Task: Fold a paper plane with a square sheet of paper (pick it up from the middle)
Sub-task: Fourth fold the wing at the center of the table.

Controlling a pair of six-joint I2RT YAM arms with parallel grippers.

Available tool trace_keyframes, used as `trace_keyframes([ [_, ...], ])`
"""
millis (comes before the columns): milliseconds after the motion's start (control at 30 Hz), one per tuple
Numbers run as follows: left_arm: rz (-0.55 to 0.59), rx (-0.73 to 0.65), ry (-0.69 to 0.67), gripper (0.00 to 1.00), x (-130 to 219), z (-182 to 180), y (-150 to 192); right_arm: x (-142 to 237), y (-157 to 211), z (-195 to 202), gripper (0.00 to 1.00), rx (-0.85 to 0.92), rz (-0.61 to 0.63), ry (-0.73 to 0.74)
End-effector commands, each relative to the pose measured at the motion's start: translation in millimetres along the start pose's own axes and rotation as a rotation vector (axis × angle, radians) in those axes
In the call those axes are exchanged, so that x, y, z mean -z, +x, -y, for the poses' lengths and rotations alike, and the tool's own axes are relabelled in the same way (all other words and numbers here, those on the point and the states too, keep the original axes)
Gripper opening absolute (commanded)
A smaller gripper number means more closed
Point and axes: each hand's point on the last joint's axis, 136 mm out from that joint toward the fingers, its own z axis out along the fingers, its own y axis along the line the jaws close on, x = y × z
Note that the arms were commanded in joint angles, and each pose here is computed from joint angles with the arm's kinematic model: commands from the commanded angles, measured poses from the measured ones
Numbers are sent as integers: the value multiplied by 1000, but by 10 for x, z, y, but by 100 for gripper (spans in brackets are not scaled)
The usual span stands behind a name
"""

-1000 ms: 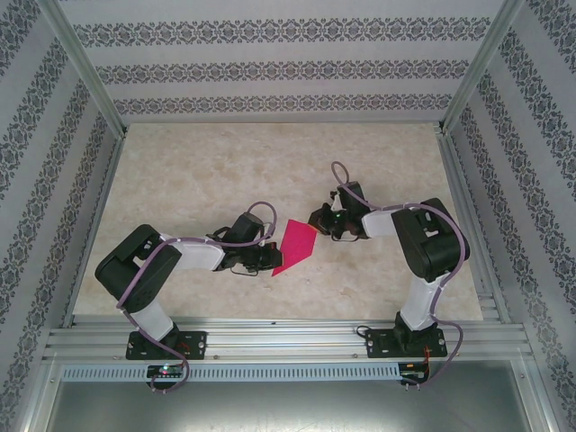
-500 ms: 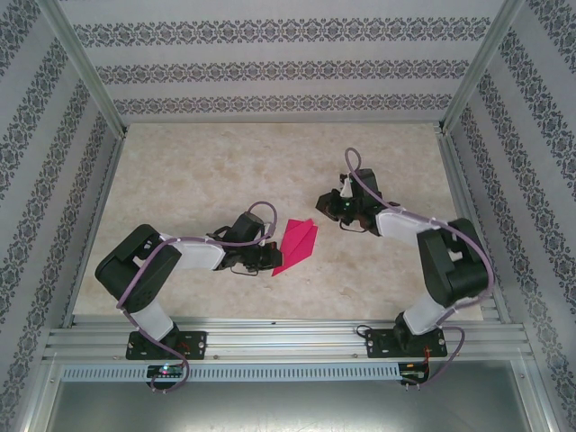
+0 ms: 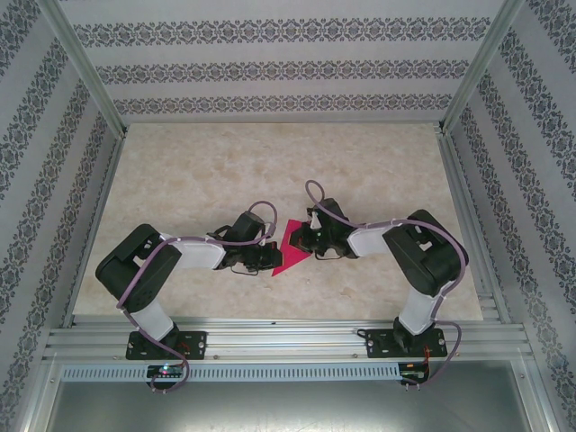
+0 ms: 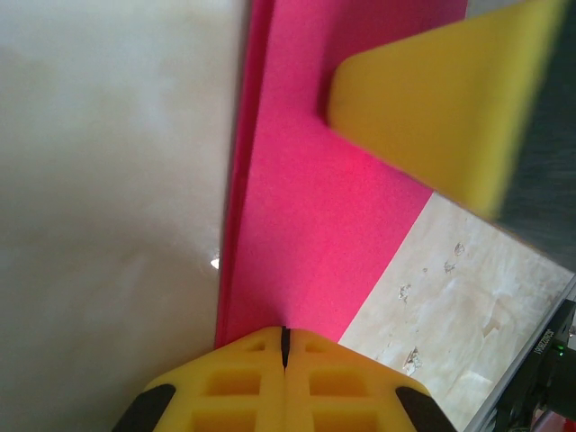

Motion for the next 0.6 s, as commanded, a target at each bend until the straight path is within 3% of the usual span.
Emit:
trace_keyframes([
  [0,-175,97,-204,0,30,-566,516,-68,11,279,1,-26,11,60],
  [300,-82,-22,-63,0,337,192,59,-78,137,543,1,-58,-18,105],
  [433,-59,-35,49,0,302,506,-175,-73,149,578,1,-66,-15,114],
  [567,-83,1,28,0,117,410,-244,-87,144,582,1,-71,-14,114],
])
